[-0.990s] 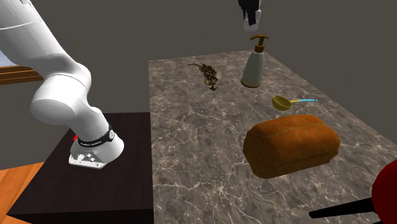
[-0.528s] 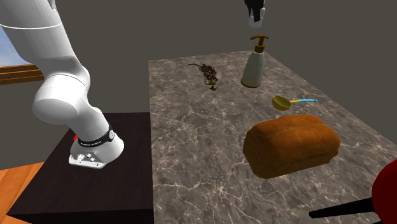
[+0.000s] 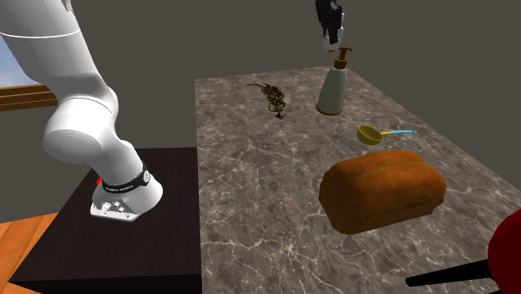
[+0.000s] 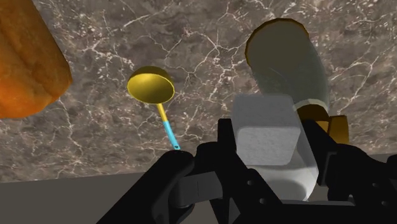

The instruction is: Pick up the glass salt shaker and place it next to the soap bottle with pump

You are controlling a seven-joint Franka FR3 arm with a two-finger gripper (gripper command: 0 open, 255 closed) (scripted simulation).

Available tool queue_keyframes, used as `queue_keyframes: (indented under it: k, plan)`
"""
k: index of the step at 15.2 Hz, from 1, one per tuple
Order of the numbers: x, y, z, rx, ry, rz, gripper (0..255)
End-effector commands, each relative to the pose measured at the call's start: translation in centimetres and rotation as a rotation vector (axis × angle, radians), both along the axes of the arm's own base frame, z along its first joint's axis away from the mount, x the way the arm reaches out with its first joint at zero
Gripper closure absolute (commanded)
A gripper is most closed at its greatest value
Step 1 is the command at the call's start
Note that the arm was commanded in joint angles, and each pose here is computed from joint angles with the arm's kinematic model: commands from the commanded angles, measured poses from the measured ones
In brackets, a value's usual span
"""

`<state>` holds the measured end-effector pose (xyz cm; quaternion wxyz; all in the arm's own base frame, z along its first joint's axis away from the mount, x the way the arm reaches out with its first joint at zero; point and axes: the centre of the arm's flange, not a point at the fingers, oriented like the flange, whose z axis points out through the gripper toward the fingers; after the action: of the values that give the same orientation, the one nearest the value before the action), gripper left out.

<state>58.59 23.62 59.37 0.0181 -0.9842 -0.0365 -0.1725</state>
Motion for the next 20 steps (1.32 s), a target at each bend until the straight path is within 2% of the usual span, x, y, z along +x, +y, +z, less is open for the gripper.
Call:
queue_keyframes:
  k: [1, 20]
  plan:
    - [0.0, -0.1, -1.0, 0.000, -0.001, 0.000, 255]
    - [0.0, -0.1, -11.1, 0.000, -0.001, 0.000, 255]
